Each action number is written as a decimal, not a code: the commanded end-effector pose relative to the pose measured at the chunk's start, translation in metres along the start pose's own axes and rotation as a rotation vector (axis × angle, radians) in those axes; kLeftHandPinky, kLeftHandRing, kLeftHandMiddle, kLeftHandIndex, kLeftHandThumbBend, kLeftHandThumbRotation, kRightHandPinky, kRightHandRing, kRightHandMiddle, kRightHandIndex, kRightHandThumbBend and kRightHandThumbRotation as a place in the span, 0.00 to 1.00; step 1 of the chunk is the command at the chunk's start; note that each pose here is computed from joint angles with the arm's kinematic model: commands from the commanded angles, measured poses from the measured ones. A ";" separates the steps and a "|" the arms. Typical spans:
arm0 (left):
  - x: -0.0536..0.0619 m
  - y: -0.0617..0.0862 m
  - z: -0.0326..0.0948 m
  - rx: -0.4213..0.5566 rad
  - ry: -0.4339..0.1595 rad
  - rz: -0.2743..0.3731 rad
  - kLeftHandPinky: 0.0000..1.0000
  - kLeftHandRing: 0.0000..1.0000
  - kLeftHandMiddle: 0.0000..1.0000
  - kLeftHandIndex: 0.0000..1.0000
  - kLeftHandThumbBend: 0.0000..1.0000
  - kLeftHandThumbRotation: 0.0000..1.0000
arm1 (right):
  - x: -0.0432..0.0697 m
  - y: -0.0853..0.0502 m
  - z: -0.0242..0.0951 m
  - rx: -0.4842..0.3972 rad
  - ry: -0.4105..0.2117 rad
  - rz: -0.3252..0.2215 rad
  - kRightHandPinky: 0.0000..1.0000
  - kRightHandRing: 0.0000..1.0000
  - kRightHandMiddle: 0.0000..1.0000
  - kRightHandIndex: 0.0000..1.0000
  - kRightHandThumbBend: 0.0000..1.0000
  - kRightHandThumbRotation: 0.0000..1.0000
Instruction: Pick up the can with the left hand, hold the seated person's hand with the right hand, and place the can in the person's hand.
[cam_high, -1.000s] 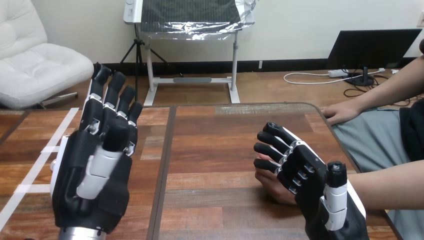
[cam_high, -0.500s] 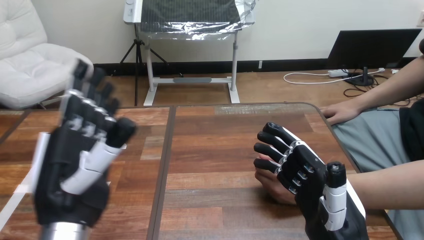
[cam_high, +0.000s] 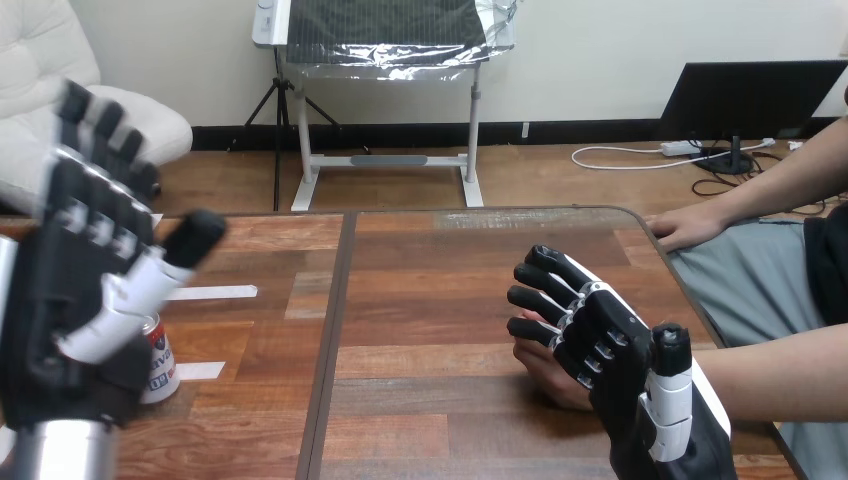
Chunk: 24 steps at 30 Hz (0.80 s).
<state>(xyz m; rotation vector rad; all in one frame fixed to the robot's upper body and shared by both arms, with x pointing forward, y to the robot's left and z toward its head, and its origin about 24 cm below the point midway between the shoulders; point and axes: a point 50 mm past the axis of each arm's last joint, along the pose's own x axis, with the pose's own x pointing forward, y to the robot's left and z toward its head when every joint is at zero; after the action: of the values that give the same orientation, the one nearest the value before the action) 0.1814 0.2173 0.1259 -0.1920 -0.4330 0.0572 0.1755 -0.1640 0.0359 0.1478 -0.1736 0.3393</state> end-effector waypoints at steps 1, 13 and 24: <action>0.017 -0.005 0.021 0.049 -0.110 -0.048 1.00 1.00 1.00 1.00 1.00 0.28 | 0.011 0.000 0.015 -0.032 -0.096 0.017 0.80 0.86 0.87 0.87 0.98 1.00; 0.025 -0.006 0.033 0.152 -0.157 -0.014 1.00 1.00 1.00 1.00 1.00 0.31 | 0.011 -0.001 0.015 -0.031 -0.096 0.017 0.80 0.86 0.87 0.87 0.98 1.00; 0.033 -0.002 0.035 0.231 -0.166 -0.015 1.00 1.00 1.00 1.00 0.89 0.33 | 0.012 -0.002 0.016 -0.037 -0.097 0.018 0.80 0.86 0.87 0.87 0.98 1.00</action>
<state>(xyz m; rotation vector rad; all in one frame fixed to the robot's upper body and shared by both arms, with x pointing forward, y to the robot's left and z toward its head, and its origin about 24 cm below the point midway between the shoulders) 0.1913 0.2231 0.1523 -0.0258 -0.5138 0.1210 0.1754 -0.1655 0.0364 0.1442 -0.1777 0.3358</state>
